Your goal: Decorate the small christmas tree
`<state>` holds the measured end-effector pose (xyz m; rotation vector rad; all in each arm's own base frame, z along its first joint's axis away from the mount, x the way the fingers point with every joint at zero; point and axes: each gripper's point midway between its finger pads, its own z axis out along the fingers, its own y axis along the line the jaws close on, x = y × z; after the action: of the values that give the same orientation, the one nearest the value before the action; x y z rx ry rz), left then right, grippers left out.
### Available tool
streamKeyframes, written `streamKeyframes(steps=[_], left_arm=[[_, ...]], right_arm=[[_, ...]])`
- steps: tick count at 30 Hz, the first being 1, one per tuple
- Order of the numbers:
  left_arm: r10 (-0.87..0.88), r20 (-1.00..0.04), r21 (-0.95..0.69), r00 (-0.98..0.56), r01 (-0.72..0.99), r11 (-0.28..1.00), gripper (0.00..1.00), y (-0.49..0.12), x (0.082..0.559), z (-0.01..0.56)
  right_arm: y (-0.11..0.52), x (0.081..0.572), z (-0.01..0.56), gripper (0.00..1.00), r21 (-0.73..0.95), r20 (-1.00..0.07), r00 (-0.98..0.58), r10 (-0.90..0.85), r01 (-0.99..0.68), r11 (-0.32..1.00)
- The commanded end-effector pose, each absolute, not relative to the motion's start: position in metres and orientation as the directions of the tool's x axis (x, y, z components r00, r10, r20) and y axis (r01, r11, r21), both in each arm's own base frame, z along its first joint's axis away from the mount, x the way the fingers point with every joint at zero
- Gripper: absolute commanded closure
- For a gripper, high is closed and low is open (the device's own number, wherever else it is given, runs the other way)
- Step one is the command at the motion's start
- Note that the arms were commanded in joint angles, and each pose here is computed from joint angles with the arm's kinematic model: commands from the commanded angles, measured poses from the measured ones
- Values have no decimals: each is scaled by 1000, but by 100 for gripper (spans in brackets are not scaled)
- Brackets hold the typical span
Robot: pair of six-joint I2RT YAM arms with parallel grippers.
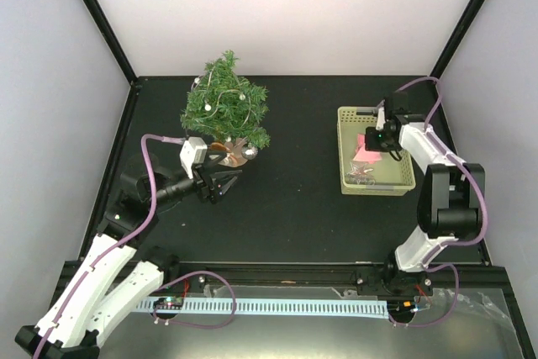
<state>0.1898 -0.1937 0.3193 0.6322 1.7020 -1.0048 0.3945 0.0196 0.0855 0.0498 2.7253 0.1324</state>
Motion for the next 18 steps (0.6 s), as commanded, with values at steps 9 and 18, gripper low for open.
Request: streamKeyframes(steps=[9,18], left_arm=[[-38,-959,-230,-281,692,685,14,-168,210,315],[-22,-969,-179,-247,632,754,11,-152,212,309]], right_arm=[[152,385,247,99,2,-822,-526,-218,-385,923],[207,351,313,99,-190,-971,-10,-239,-576,795]])
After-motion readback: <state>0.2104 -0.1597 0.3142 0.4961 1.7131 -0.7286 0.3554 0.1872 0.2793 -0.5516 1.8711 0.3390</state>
